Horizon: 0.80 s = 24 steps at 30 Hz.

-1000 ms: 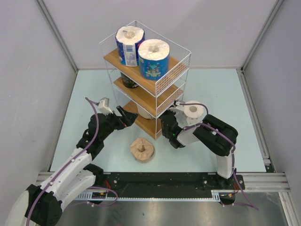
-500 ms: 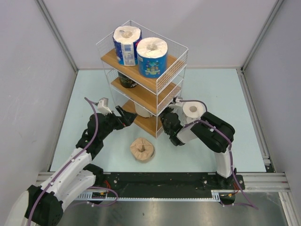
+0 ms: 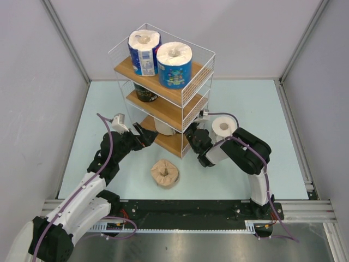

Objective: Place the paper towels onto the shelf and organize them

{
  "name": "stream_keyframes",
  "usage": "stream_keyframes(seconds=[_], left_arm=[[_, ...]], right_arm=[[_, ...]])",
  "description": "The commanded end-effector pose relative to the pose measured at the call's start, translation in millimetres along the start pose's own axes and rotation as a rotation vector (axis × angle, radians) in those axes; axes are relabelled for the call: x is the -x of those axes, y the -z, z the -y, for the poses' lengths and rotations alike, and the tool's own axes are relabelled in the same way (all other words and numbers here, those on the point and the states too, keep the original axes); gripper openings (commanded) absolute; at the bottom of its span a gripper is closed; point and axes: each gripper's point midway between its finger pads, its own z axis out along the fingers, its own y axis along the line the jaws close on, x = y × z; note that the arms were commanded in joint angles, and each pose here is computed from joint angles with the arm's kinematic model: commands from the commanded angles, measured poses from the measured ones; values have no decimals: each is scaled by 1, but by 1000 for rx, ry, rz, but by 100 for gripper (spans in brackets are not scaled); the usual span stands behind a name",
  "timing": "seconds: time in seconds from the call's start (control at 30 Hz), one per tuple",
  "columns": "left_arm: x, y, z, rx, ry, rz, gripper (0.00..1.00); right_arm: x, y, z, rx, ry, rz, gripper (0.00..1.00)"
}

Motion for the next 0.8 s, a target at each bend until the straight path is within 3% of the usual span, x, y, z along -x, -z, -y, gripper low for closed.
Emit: stream_keyframes(seconds=[0.0, 0.33, 0.77], left_arm=[[11, 3, 11, -40, -18, 29, 100], [9, 2, 8, -33, -12, 23, 100], [9, 2, 9, -37, -18, 17, 100]], right_arm=[[-41, 12, 10, 19, 29, -162, 1], [9, 41, 26, -93, 41, 0, 3], [16, 43, 45, -211, 44, 99, 6]])
